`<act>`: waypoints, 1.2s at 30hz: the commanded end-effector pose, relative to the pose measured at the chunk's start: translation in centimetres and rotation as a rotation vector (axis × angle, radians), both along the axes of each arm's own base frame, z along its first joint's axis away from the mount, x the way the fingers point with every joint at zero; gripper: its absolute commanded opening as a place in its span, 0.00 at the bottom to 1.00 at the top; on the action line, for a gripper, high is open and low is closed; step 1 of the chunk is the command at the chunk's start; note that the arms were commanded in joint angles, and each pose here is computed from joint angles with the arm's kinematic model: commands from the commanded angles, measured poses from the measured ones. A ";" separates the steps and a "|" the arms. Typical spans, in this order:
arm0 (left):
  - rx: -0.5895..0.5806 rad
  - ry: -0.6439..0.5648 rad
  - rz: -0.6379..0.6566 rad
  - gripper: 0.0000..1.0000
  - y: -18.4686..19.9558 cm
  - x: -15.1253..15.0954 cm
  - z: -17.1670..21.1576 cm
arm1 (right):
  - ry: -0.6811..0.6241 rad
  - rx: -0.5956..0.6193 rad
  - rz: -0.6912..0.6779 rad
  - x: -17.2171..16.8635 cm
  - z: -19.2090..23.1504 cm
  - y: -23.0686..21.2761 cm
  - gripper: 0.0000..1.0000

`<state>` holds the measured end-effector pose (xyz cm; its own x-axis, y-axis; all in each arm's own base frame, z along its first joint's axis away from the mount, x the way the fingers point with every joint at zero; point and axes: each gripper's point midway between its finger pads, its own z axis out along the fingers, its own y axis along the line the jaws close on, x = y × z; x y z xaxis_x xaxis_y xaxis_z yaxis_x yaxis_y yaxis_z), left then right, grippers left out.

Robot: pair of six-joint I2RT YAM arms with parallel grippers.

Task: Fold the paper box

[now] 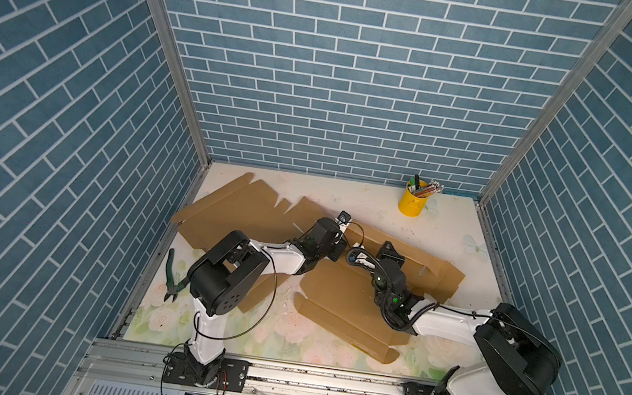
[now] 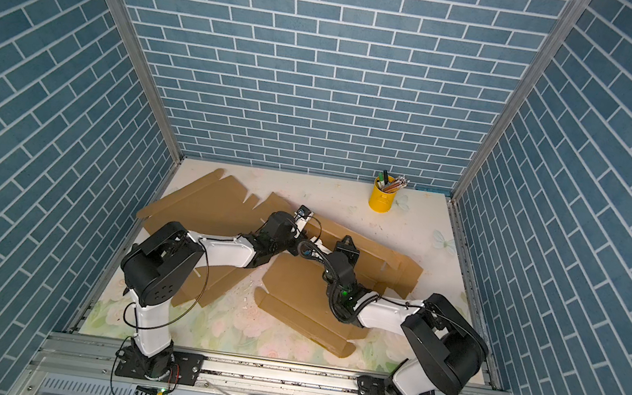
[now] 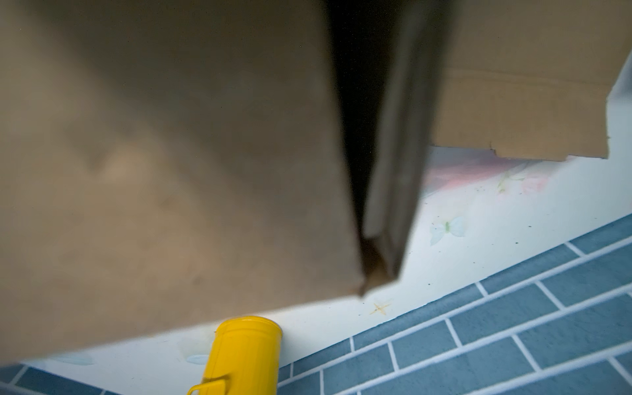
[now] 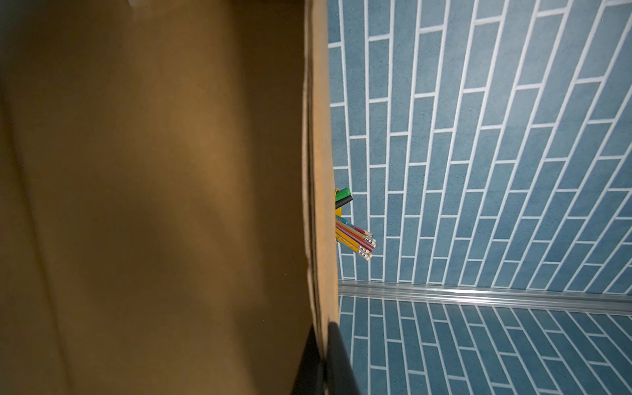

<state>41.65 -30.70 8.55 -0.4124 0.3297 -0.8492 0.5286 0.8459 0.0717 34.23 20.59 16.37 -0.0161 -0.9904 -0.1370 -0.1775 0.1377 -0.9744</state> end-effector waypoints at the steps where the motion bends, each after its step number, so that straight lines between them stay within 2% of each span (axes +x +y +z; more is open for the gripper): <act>1: 0.051 -0.037 0.089 0.00 1.3 0.6 -1.1 | 0.077 0.018 0.032 -0.4 -1.4 0.5 0.00; 5: -0.021 -0.016 0.068 0.00 0.7 0.1 -1.2 | 0.090 0.051 0.032 -0.6 -1.3 0.5 0.00; 7: -0.061 -0.007 0.057 0.00 0.7 -0.3 -1.1 | 0.130 0.091 0.037 -1.1 -1.4 0.3 0.16; 9: -0.109 -0.017 0.064 0.00 0.9 -0.5 -0.7 | 0.212 0.202 0.045 -2.0 -1.3 0.2 0.34; 12: -0.151 -0.015 0.097 0.00 1.6 -0.7 -0.3 | 0.329 0.396 0.041 -3.3 -0.6 -0.2 0.45; 14: -0.174 -0.014 0.122 0.00 1.9 -0.8 -0.2 | 0.386 0.467 0.037 -4.1 -0.4 -0.3 0.48; 16: -0.186 -0.012 0.156 0.00 2.4 -0.8 -0.1 | 0.439 0.544 0.032 -4.9 0.0 -0.4 0.49; 19: -0.183 -0.014 0.193 0.00 3.1 -1.0 -0.2 | 0.503 0.732 0.021 -5.6 1.7 -0.7 0.50; 22: -0.157 -0.032 0.235 0.00 3.7 -1.4 -0.2 | 0.506 0.996 -0.054 -5.2 4.8 -1.6 0.50; 24: -0.142 -0.047 0.285 0.00 4.4 -1.7 -0.3 | 0.465 1.170 -0.150 -4.7 6.9 -2.9 0.50; 27: -0.116 -0.078 0.342 0.00 5.0 -2.6 -0.1 | 0.399 1.387 -0.393 -4.1 7.9 -6.1 0.49; 29: -0.094 -0.097 0.356 0.00 4.9 -3.3 0.0 | 0.375 1.443 -0.551 -4.1 7.7 -7.7 0.45; 32: -0.051 -0.127 0.378 0.00 4.9 -4.3 0.1 | 0.426 1.486 -0.685 -4.1 7.5 -7.4 0.42; 36: -0.038 -0.138 0.380 0.01 4.6 -4.8 0.0 | 0.485 1.538 -0.749 -3.4 7.2 -5.9 0.40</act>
<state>37.27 -27.28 8.72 -0.3807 0.1225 -0.9165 0.2178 0.9752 0.0399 31.89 15.17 25.06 -0.6042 0.1083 -0.7895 -0.0046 0.9902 0.1394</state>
